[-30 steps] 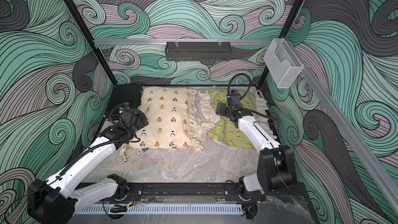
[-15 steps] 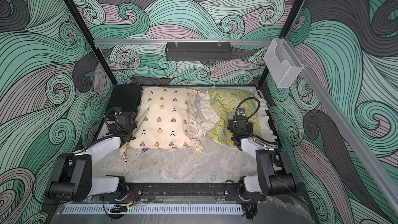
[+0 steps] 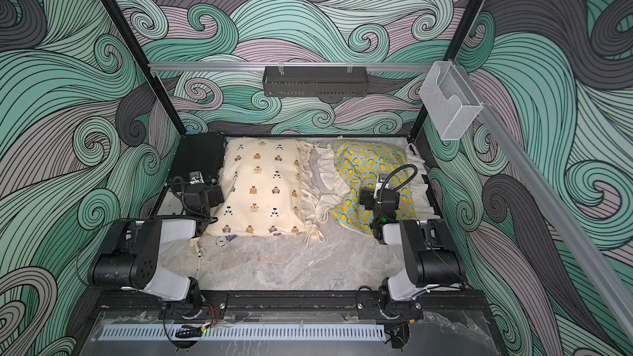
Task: Zip up pillowcases
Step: Reset both arms
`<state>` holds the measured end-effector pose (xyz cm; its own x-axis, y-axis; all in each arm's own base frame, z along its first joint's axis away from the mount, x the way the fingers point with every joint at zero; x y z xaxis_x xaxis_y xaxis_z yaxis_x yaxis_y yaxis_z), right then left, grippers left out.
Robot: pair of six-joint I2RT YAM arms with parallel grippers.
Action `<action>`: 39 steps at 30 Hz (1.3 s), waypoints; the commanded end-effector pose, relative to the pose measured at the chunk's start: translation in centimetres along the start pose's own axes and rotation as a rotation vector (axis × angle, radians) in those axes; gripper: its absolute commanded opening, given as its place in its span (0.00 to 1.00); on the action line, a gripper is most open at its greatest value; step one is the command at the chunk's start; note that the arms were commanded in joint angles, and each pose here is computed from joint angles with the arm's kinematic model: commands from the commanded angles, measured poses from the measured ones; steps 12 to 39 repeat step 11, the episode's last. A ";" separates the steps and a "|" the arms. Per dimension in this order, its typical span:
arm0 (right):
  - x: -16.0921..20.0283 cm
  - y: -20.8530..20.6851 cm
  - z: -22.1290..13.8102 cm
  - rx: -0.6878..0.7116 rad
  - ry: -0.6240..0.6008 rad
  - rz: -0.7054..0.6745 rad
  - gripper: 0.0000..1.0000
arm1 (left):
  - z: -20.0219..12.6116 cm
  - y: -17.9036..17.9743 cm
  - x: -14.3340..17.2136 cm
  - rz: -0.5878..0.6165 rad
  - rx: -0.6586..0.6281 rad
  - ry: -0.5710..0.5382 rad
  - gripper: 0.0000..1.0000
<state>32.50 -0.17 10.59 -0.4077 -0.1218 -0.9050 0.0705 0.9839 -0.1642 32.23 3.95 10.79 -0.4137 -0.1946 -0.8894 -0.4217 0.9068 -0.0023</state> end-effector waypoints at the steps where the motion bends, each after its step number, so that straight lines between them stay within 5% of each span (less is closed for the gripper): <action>1: -1.3 -0.1 0.0 -0.007 -0.049 0.000 1.00 | 0.2 -0.4 -1.2 -0.031 0.044 -0.061 0.98; 39: -1.4 0.0 0.1 -0.013 -0.053 -0.002 1.00 | 0.1 -0.4 -1.2 -0.033 0.046 -0.053 0.99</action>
Point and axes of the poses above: each gripper's point midway between its finger pads, its own z axis out along the fingers, its own y axis along the line the jaws close on, x = y × z, the point moved 7 cm from there along -z, back along the fingers, and after that the axes turned 6 degrees about -z, right-handed, at the moved point
